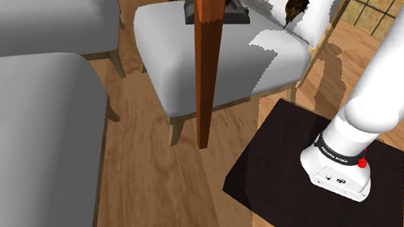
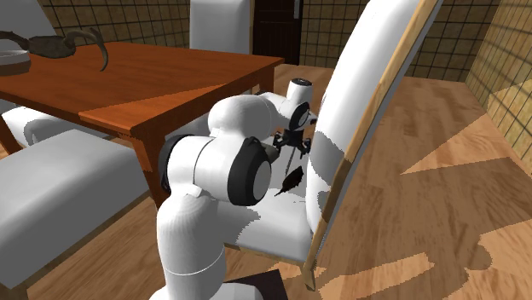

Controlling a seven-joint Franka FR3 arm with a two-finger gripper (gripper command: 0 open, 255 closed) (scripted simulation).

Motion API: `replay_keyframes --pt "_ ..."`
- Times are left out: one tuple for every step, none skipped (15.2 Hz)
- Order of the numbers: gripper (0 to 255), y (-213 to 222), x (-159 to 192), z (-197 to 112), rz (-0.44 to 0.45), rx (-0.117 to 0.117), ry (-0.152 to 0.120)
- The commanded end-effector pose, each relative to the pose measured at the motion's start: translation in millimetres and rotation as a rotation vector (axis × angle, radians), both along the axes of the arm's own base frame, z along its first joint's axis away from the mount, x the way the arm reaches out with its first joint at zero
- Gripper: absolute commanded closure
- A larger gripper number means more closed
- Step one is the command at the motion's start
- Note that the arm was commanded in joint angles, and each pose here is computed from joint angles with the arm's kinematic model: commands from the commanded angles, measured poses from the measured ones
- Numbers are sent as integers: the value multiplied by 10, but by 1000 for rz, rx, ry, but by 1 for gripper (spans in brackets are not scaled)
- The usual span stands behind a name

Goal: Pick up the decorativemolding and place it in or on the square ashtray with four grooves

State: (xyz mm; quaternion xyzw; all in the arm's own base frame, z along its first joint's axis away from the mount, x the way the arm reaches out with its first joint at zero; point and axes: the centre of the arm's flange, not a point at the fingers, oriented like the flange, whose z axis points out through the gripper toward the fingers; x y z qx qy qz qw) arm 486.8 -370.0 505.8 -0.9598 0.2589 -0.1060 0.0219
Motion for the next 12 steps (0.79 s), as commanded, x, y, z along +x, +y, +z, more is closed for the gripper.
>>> replay_keyframes --pt "0 -41 -17 -169 -9 3 11" --pt "0 -41 -10 -199 -9 3 11" --pt "0 -41 -11 -199 -9 3 11" --pt "0 -41 -11 -199 -9 3 11" --pt "0 -41 -10 -199 -9 3 11" --pt "0 -41 -10 -199 -9 3 11" --pt "0 -41 -10 -199 -9 3 11" --pt "0 -41 -10 -199 -9 3 11" --pt "0 -41 -10 -199 -9 3 11" --pt "255 -36 -13 -199 -9 3 11" --pt "255 -44 -27 -205 -9 3 11" --pt "255 -64 -19 -201 -9 3 11"
